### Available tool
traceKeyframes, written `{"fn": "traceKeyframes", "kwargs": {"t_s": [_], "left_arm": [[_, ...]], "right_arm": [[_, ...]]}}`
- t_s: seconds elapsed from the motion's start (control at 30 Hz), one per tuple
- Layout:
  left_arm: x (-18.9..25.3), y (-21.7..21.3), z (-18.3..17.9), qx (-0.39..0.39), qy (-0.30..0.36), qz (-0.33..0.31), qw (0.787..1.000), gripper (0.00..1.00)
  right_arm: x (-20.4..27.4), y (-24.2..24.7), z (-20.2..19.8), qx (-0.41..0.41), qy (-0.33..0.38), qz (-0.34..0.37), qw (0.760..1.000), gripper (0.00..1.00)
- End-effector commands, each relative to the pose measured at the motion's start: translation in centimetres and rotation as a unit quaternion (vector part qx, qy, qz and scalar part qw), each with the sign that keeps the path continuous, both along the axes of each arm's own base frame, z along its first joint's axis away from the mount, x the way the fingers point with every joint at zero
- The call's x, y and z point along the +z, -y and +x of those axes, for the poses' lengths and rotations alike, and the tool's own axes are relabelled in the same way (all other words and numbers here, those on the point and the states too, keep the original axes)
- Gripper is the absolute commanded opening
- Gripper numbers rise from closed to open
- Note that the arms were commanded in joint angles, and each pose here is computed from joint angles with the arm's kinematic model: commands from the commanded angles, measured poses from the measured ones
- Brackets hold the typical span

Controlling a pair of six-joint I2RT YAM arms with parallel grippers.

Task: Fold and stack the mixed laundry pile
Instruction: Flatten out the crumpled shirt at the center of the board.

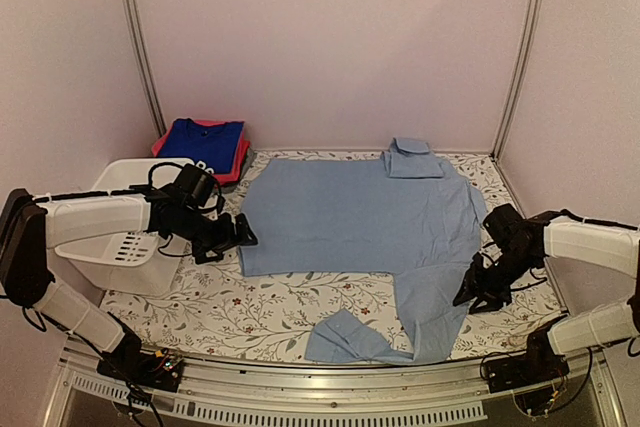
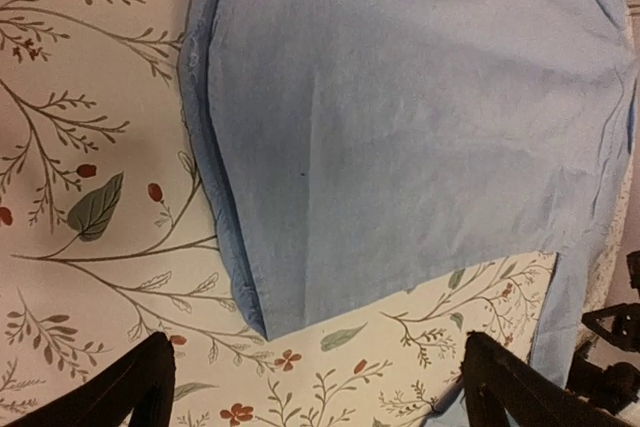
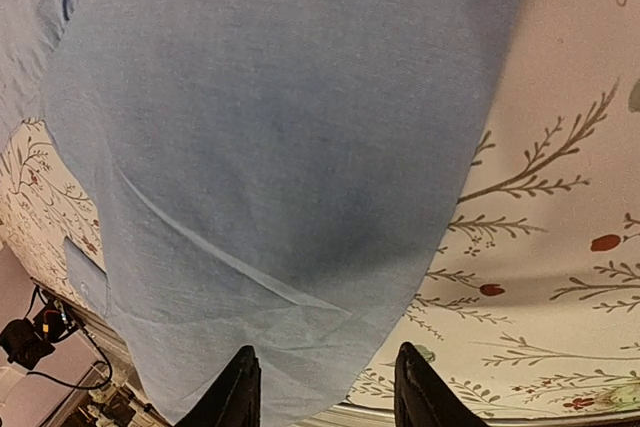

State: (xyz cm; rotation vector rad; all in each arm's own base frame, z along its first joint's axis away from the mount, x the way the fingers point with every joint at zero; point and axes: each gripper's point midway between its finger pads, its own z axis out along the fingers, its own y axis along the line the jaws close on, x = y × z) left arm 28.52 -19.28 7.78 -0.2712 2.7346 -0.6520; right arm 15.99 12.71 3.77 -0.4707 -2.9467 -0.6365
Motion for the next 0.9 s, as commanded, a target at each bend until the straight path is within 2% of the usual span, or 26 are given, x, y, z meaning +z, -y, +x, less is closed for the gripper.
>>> {"fn": "traceKeyframes", "kwargs": {"t_s": [0.0,0.07,0.33,0.47,0.6,0.77,0.87], "left_arm": [[-0.5,-0.4,-0.5,0.01,-0.014,0.016,1.0,1.0],[-0.4,-0.5,-0.6,0.011,-0.014,0.019,1.0,1.0],[-0.8,-1.1,-0.9,0.012,-0.016,0.03,0.999,1.0],[-1.1,-1.6,-1.3,0.017,-0.019,0.04,0.999,1.0],[-1.6,-1.8,-1.8,0.009,-0.026,0.045,0.999,1.0],[-2.2,-1.7,-2.9,0.005,-0.041,0.032,0.999,0.98],[-2.7,-1.7,-3.9,0.005,-0.055,0.016,0.998,0.9]], "right_arm": [[-1.0,0.3,0.7,0.001,0.008,-0.051,0.999,0.39],[-1.6,0.8,0.5,0.006,-0.001,-0.077,0.997,0.37],[-4.0,1.1,-0.3,0.037,-0.015,-0.156,0.987,0.38],[-5.3,1.0,-0.9,0.043,-0.028,-0.179,0.983,0.23],[-5.3,0.8,-1.1,0.031,-0.035,-0.174,0.984,0.01],[-1.3,-1.4,2.4,0.015,0.028,-0.139,0.99,0.0],[0.9,-1.9,3.8,0.011,0.06,-0.13,0.99,0.0]]}}
